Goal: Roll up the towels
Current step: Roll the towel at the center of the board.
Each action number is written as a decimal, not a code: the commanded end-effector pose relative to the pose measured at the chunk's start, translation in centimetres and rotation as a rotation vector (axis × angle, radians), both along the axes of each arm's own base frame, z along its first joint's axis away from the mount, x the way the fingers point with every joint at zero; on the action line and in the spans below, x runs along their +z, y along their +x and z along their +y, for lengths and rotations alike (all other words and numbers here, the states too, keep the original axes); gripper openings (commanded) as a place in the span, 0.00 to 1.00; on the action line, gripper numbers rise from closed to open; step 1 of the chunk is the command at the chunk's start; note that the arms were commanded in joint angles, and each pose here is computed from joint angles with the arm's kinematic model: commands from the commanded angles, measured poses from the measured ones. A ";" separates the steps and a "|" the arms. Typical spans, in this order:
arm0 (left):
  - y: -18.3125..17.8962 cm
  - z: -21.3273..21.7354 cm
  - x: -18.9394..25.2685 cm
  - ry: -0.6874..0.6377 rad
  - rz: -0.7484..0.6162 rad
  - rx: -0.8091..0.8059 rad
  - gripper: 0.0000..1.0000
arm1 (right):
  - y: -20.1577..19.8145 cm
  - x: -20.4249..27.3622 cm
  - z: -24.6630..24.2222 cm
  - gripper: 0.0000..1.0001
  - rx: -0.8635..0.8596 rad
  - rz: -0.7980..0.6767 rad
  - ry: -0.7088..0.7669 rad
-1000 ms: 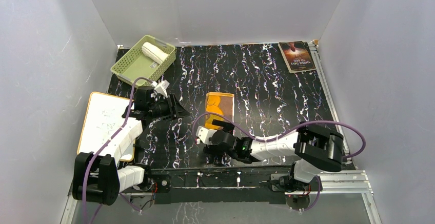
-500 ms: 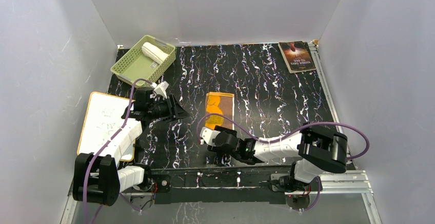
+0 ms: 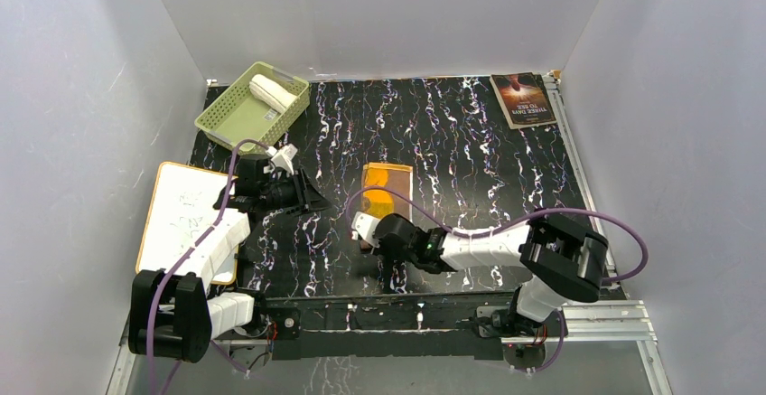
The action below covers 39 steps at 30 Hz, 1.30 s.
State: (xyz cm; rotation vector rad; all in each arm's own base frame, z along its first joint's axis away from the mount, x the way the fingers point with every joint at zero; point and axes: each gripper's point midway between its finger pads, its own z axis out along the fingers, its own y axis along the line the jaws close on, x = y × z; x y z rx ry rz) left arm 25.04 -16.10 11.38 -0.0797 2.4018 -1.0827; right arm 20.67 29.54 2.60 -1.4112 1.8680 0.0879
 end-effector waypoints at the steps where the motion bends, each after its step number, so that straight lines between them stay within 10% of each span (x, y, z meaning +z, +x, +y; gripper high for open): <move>1: -0.8 -0.8 2.3 -0.052 -0.043 -0.091 0.24 | -1.6 0.8 0.2 0.00 0.011 0.168 -0.005; 12: -2.4 -1.5 2.7 -0.085 -0.039 -0.214 0.00 | -2.4 7.9 3.2 0.00 -0.041 0.524 0.427; 39: -4.8 -7.0 2.3 -0.215 -0.009 -0.348 0.00 | 1.1 2.7 3.5 0.00 -0.079 1.059 0.421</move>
